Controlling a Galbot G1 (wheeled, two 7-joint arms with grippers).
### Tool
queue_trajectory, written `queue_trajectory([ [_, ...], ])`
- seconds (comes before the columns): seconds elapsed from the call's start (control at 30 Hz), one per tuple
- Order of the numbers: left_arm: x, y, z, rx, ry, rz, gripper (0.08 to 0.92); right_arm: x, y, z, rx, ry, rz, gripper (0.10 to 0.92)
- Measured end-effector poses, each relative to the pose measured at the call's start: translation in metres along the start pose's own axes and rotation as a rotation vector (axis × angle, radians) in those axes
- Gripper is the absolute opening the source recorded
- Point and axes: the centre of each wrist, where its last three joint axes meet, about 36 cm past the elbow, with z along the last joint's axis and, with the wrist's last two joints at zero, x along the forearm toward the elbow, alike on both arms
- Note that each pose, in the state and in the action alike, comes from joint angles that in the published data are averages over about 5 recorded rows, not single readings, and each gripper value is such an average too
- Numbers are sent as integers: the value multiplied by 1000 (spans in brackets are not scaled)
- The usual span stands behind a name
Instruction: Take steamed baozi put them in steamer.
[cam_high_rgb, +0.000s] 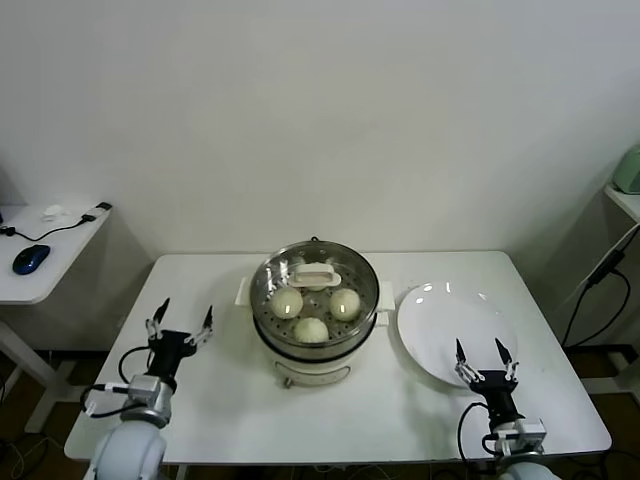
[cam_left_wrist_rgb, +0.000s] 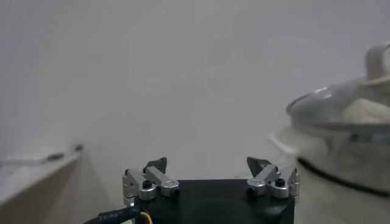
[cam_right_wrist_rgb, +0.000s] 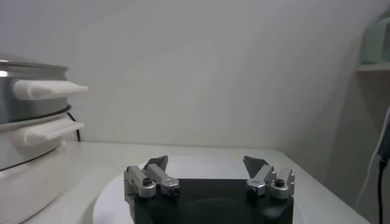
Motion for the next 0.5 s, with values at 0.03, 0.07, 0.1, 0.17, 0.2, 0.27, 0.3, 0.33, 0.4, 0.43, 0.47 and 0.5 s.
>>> queue_trajectory([
  [0.03,1,1,5,19,6,-4,823,0,0,0,1,0,-2,823],
  [0.07,2,3,10,36,12,-8,823,-1,0,0,2,1,-3,823],
  [0.1,4,4,15,51,17,-12,823,-1,0,0,2,1,-5,823],
  [0.17,6,5,22,77,24,-18,823,-2,0,0,3,0,-7,823],
  [0.2,7,6,26,88,27,-20,823,-3,0,-1,3,0,-7,823],
  [0.27,9,7,31,106,32,-27,823,-4,0,-1,4,0,-8,823],
  [0.3,9,8,33,113,35,-31,823,-4,0,-1,4,-1,-9,822],
  [0.33,10,10,35,120,37,-35,823,-5,0,-1,4,-1,-9,823],
  [0.4,11,11,39,132,41,-42,823,-6,-1,-1,6,-3,-10,823],
  [0.43,11,12,41,137,42,-45,823,-6,-2,-2,7,-4,-11,823],
  [0.47,11,12,42,140,43,-46,823,-6,-2,-2,7,-4,-12,823],
  [0.5,12,13,43,142,44,-47,823,-6,-2,-2,7,-4,-12,823],
])
